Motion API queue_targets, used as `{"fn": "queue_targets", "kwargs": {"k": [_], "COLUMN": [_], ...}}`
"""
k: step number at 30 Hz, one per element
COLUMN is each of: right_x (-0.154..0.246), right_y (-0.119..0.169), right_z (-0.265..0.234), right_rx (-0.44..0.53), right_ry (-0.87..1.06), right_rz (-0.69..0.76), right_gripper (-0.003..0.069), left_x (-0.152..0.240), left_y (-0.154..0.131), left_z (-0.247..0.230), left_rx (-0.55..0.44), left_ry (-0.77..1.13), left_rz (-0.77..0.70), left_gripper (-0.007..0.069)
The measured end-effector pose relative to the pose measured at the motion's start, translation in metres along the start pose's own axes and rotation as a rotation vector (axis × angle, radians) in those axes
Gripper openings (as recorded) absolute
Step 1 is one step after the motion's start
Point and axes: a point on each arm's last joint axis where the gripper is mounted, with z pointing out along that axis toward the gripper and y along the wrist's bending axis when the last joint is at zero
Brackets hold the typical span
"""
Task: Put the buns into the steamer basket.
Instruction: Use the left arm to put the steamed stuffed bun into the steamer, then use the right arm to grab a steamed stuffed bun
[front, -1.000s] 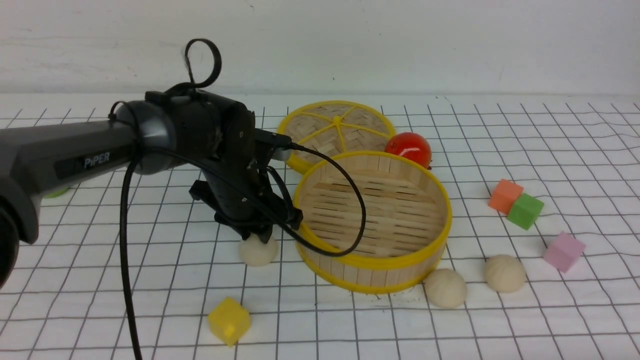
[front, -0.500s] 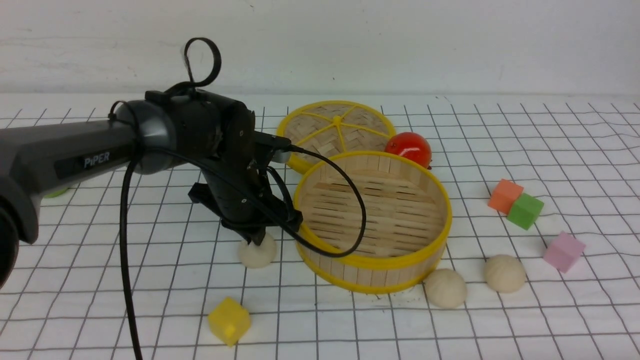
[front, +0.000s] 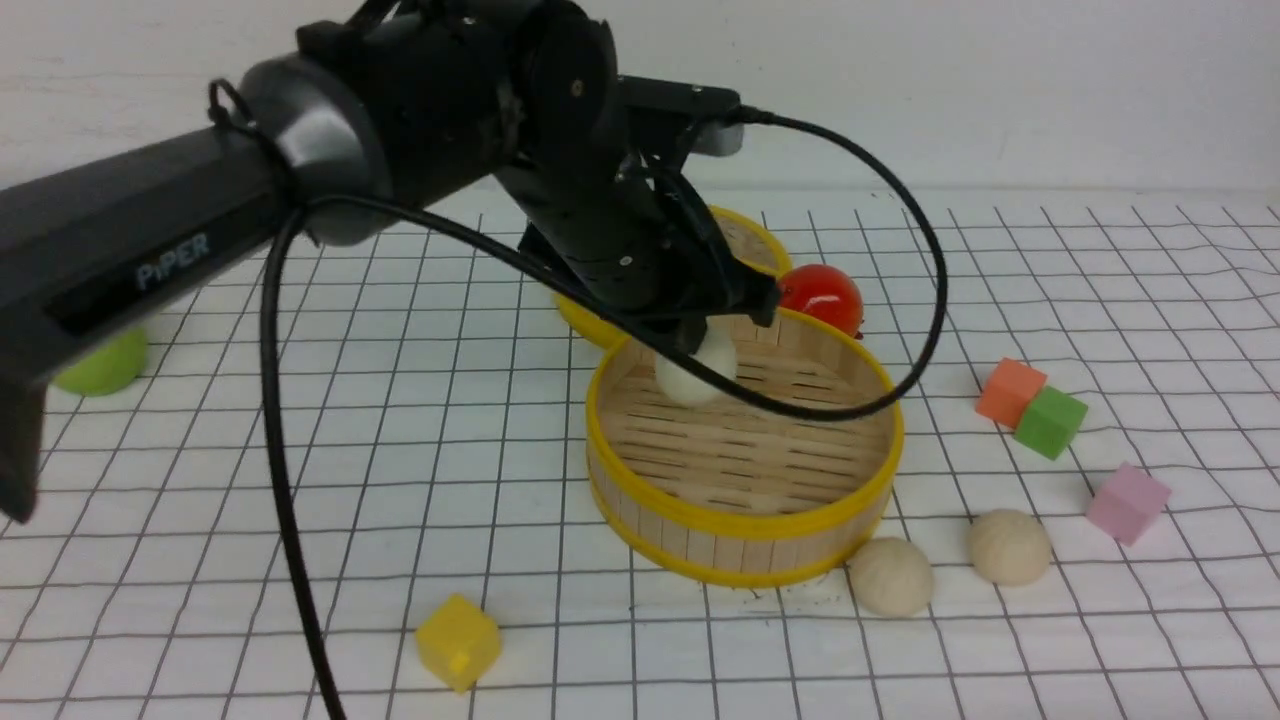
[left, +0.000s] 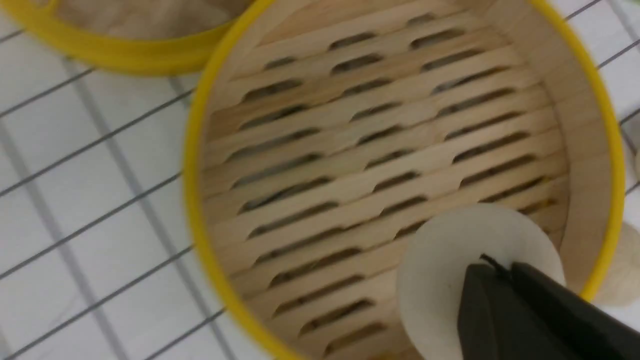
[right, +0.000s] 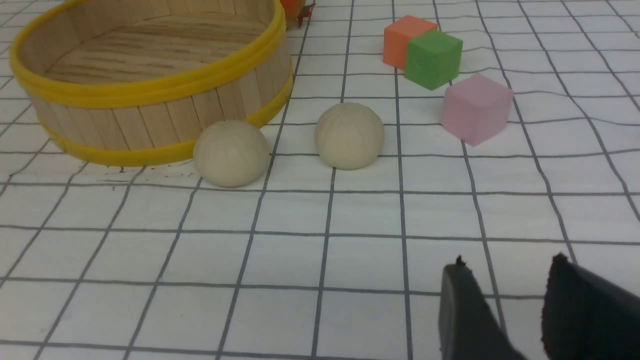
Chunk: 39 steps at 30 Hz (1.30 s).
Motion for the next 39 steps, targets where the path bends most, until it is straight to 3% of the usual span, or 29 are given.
{"fn": "queue_targets", "kwargs": {"k": [8, 12, 13, 18, 21, 23, 26, 27, 28, 29, 30, 32, 35, 38, 39], "right_x": [0.000, 0.000, 0.000, 0.000, 0.000, 0.000, 0.000, 0.000, 0.000, 0.000, 0.000, 0.000, 0.000, 0.000, -0.002], "right_y": [0.000, 0.000, 0.000, 0.000, 0.000, 0.000, 0.000, 0.000, 0.000, 0.000, 0.000, 0.000, 0.000, 0.000, 0.001], "right_z": [0.000, 0.000, 0.000, 0.000, 0.000, 0.000, 0.000, 0.000, 0.000, 0.000, 0.000, 0.000, 0.000, 0.000, 0.000], "right_rx": [0.000, 0.000, 0.000, 0.000, 0.000, 0.000, 0.000, 0.000, 0.000, 0.000, 0.000, 0.000, 0.000, 0.000, -0.007], "right_ry": [0.000, 0.000, 0.000, 0.000, 0.000, 0.000, 0.000, 0.000, 0.000, 0.000, 0.000, 0.000, 0.000, -0.001, -0.017], "right_rz": [0.000, 0.000, 0.000, 0.000, 0.000, 0.000, 0.000, 0.000, 0.000, 0.000, 0.000, 0.000, 0.000, 0.000, 0.037], "right_gripper": [0.0239, 0.0239, 0.0239, 0.0239, 0.0239, 0.0239, 0.0239, 0.0239, 0.0239, 0.0239, 0.0239, 0.0239, 0.0239, 0.0239, 0.0239], "left_x": [0.024, 0.023, 0.022, 0.019, 0.009, 0.004, -0.005, -0.005, -0.001, 0.005, 0.014, 0.024, 0.070, 0.105, 0.137], "left_y": [0.014, 0.016, 0.015, 0.010, 0.005, 0.003, -0.006, -0.007, -0.012, -0.016, -0.020, -0.022, -0.022, -0.017, -0.011], "left_z": [0.083, 0.087, 0.085, 0.061, 0.025, 0.003, -0.076, -0.081, -0.111, -0.135, -0.161, -0.177, -0.219, -0.228, -0.239], "left_rx": [-0.059, -0.072, -0.071, -0.043, -0.031, -0.027, -0.005, -0.003, 0.008, 0.018, 0.034, 0.046, 0.084, 0.099, 0.108], "left_ry": [0.137, 0.127, 0.128, 0.151, 0.110, 0.080, -0.038, -0.045, -0.094, -0.135, -0.189, -0.225, -0.357, -0.415, -0.483], "left_rz": [0.033, 0.049, 0.047, -0.002, -0.009, -0.012, -0.010, -0.009, 0.001, 0.017, 0.030, 0.035, 0.034, 0.020, 0.014], "left_gripper": [0.0027, 0.0132, 0.0217, 0.0444, 0.0474, 0.0454, 0.0237, 0.0202, 0.0082, 0.0014, -0.0013, -0.0013, -0.0013, -0.0013, -0.0013]}}
